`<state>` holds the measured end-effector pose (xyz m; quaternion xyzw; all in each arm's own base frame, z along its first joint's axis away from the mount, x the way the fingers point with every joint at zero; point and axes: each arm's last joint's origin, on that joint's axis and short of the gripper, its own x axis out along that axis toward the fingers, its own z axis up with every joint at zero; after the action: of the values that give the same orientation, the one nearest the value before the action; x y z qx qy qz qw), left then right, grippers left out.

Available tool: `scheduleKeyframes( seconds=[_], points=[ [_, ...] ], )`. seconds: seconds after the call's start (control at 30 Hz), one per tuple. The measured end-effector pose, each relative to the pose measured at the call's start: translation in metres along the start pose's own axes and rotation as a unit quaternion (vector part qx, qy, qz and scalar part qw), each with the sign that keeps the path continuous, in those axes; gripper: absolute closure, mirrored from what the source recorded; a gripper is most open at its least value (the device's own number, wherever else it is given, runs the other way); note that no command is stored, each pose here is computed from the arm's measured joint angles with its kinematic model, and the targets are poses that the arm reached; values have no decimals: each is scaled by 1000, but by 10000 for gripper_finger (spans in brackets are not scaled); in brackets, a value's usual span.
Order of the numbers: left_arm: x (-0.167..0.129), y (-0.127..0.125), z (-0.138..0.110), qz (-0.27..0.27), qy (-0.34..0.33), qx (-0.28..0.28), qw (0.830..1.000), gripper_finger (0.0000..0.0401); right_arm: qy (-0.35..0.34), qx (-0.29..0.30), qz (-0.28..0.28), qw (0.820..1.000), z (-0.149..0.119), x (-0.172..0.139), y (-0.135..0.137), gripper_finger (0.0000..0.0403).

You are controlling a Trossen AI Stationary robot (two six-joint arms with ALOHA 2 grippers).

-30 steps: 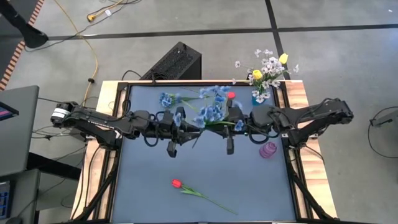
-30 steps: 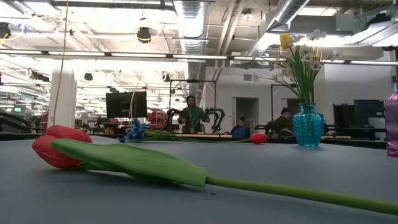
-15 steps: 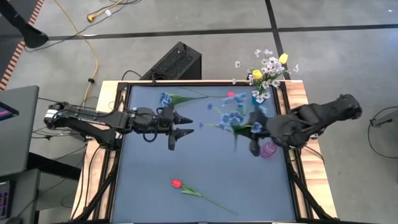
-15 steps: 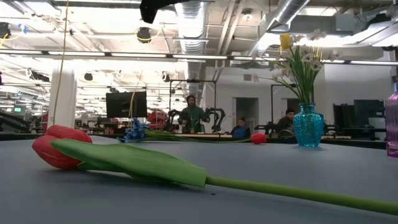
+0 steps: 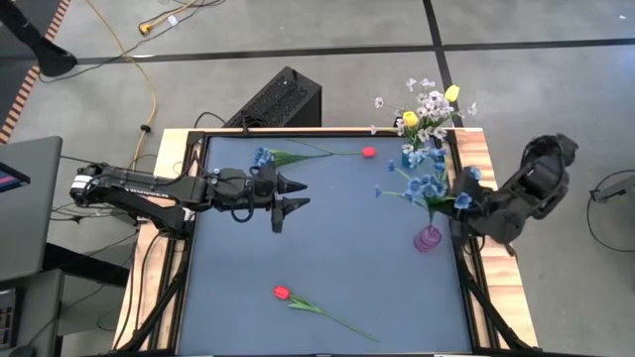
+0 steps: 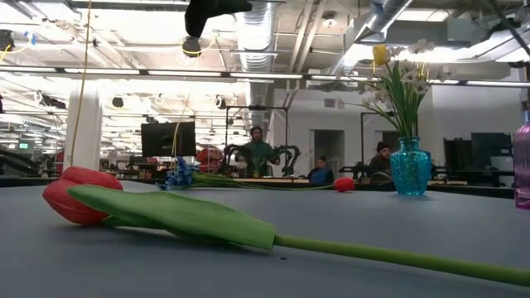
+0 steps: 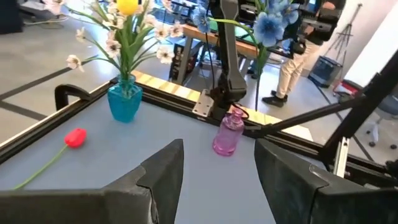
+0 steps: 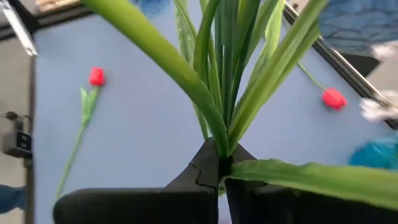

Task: Sort flowers into vase by color
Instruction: Put the bottom blue flowers into the violet vase

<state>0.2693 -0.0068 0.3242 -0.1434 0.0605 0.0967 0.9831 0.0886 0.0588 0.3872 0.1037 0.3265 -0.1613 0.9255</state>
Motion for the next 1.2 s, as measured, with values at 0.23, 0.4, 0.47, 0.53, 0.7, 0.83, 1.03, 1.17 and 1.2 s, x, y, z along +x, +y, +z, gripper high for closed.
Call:
scheduleKeyframes(
  seconds=[0.23,0.4,0.47,0.53,0.7,0.83,1.03,1.17,1.2],
  points=[
    [0,1,0,22,-8,-30,999,216,-25,-13,-15,1000,-9,-9,-12,368],
    [0,1,0,27,-8,-54,998,216,-14,-33,-21,999,-27,2,-16,369],
    [0,2,0,28,-9,-60,998,216,-9,-36,-19,999,-34,5,-18,371],
    [0,2,0,35,-11,-64,997,216,-9,-37,-14,999,-38,6,-23,371],
    [0,3,0,53,-19,-73,996,216,6,-29,0,1000,-41,5,-30,368],
    [0,3,0,56,-20,-75,995,216,9,-35,4,999,-42,4,-30,370],
    [0,2,0,54,-19,-78,995,216,-9,-54,-17,998,-54,15,-28,368],
    [-1,0,-1,54,-17,-76,995,216,-2,-53,-30,998,-71,28,-25,368],
    [-1,0,-1,54,-17,-76,995,216,1,-53,-30,998,-75,31,-24,368]
  ],
)
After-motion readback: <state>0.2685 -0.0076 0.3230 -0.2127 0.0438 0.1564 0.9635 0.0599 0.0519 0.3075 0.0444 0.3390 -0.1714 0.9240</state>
